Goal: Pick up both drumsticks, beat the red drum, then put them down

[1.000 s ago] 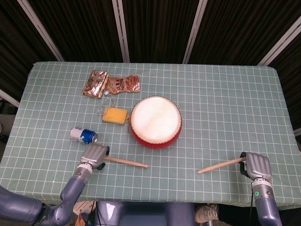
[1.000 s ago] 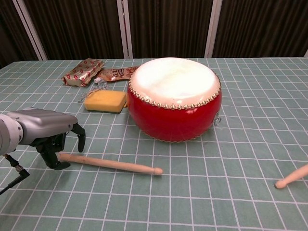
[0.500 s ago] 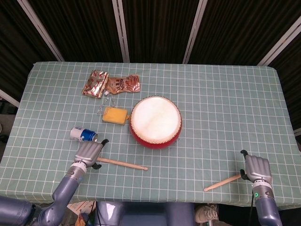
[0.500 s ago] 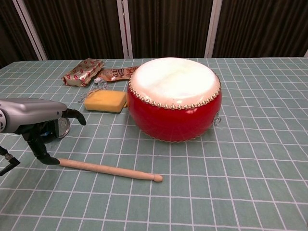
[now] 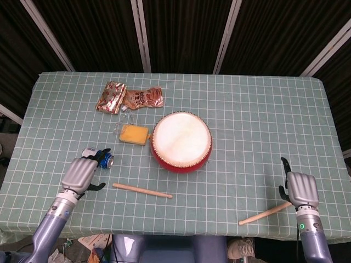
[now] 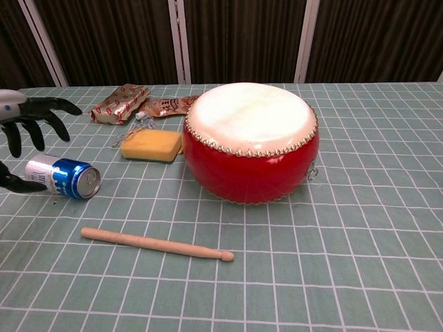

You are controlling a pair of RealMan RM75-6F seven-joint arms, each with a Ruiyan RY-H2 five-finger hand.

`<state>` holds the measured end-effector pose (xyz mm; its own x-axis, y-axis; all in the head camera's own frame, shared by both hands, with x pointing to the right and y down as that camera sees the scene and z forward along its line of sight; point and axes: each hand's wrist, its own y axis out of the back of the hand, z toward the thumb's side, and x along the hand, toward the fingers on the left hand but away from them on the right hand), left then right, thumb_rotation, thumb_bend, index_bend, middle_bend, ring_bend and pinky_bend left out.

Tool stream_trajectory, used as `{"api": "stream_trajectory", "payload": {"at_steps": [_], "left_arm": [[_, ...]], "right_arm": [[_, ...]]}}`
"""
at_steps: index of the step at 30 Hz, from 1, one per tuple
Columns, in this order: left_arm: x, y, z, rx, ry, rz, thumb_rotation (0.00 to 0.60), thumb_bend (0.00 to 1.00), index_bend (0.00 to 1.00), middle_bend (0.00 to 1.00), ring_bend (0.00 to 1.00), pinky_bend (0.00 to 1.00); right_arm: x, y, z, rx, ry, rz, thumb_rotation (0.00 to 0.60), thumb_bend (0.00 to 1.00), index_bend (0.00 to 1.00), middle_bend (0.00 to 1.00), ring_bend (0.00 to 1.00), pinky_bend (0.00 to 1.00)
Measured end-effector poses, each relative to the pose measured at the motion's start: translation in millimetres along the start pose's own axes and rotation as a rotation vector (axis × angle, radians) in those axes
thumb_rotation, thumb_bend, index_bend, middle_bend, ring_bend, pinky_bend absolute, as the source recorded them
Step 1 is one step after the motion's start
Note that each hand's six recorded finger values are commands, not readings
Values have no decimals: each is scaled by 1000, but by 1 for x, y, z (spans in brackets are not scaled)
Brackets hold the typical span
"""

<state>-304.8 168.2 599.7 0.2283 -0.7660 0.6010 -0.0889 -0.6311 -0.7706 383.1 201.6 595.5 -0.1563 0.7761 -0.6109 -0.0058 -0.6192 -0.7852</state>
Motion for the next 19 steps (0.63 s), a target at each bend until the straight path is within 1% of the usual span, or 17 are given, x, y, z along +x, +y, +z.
{"api": "stream_trajectory", "payload": {"at_steps": [2, 3, 5, 6, 8, 9, 12, 15, 19], "left_arm": [[-10, 4, -12, -23, -2, 35, 600, 131, 7, 26, 77, 209], [-17, 7, -22, -35, 0, 58, 600, 128, 3, 13, 55, 173], [-30, 10, -38, -40, 9, 95, 600, 122, 0, 0, 6, 53], [-38, 12, -50, -30, 17, 118, 600, 121, 0, 0, 2, 34], [-52, 15, -67, -7, 32, 151, 600, 116, 0, 0, 0, 1], [-60, 17, -78, 7, 42, 174, 600, 116, 0, 0, 0, 0], [-79, 22, -101, 36, 68, 233, 600, 116, 0, 0, 0, 0], [-95, 24, -119, 54, 94, 269, 600, 115, 0, 0, 0, 0], [-113, 22, -135, 70, 122, 287, 600, 106, 0, 0, 0, 0]], "right_arm": [[2, 9, 1, -15, 28, -50, 600, 331, 0, 163, 151, 221], [4, 15, 2, -27, 48, -89, 600, 308, 0, 106, 95, 181], [8, 25, 1, -46, 78, -152, 600, 275, 0, 34, 33, 136], [11, 32, -1, -59, 97, -196, 600, 261, 0, 12, 13, 117], [18, 41, -7, -77, 120, -263, 600, 251, 0, 0, 0, 99], [23, 46, -12, -86, 133, -306, 600, 250, 0, 0, 0, 96], [33, 52, -28, -96, 153, -394, 600, 250, 0, 0, 0, 95], [40, 51, -40, -76, 180, -462, 600, 249, 0, 0, 0, 95], [48, 43, -47, -86, 224, -507, 600, 249, 0, 0, 0, 95]]}}
